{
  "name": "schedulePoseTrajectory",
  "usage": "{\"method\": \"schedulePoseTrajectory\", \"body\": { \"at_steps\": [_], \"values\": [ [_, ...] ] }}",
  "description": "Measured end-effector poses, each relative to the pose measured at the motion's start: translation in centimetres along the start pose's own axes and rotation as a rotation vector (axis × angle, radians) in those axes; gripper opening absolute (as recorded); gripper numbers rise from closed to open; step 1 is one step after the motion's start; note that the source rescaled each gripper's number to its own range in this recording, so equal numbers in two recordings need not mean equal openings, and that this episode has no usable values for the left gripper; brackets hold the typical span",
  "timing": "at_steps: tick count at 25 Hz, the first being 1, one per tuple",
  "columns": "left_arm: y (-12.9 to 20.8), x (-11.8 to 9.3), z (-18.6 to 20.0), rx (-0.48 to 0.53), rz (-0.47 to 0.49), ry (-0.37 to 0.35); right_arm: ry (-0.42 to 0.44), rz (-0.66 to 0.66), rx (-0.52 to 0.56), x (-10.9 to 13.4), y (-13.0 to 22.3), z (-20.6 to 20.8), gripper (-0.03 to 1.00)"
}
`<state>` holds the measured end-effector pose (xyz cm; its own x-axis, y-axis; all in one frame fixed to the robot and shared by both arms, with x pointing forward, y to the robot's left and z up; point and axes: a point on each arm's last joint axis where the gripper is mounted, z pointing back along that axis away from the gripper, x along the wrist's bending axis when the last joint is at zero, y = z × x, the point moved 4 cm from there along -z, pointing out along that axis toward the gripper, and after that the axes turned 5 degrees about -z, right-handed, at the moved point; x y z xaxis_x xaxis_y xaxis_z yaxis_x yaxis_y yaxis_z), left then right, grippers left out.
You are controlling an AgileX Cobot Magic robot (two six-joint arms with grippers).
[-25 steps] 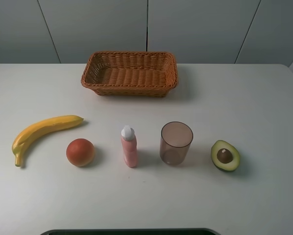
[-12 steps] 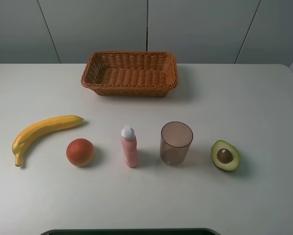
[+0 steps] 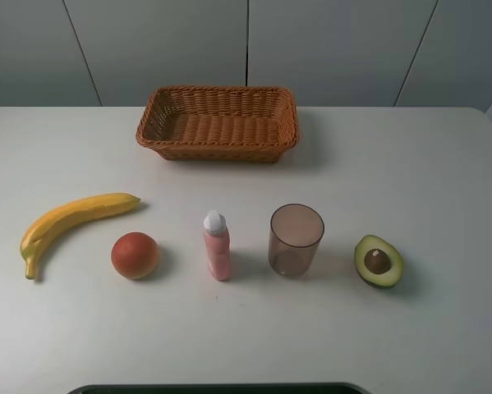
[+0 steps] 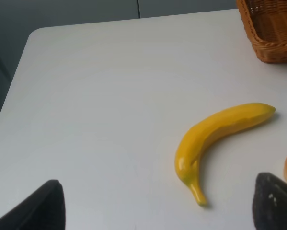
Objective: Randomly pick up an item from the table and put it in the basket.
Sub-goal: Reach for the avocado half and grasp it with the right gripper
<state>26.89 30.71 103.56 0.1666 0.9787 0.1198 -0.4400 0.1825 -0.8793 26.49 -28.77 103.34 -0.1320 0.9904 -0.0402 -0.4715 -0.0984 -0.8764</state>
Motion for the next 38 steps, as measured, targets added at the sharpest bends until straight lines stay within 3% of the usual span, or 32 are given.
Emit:
{"method": "schedulePoseTrajectory", "body": {
  "at_steps": [24,28,33,38],
  "values": [
    [0.0,0.0,0.0,0.000,0.000,0.000,-0.002,-0.019,-0.008,0.0,-0.1,0.0,1.00],
    [0.0,0.0,0.0,0.000,0.000,0.000,0.002,-0.045,-0.052,-0.2,-2.9,0.8,1.00],
    [0.0,0.0,0.0,0.000,0.000,0.000,-0.019,-0.066,0.119,-0.7,-8.8,-1.1,1.00],
    [0.0,0.0,0.0,0.000,0.000,0.000,-0.094,-0.109,0.324,-0.7,-13.1,-6.9,1.00]
  ]
}}
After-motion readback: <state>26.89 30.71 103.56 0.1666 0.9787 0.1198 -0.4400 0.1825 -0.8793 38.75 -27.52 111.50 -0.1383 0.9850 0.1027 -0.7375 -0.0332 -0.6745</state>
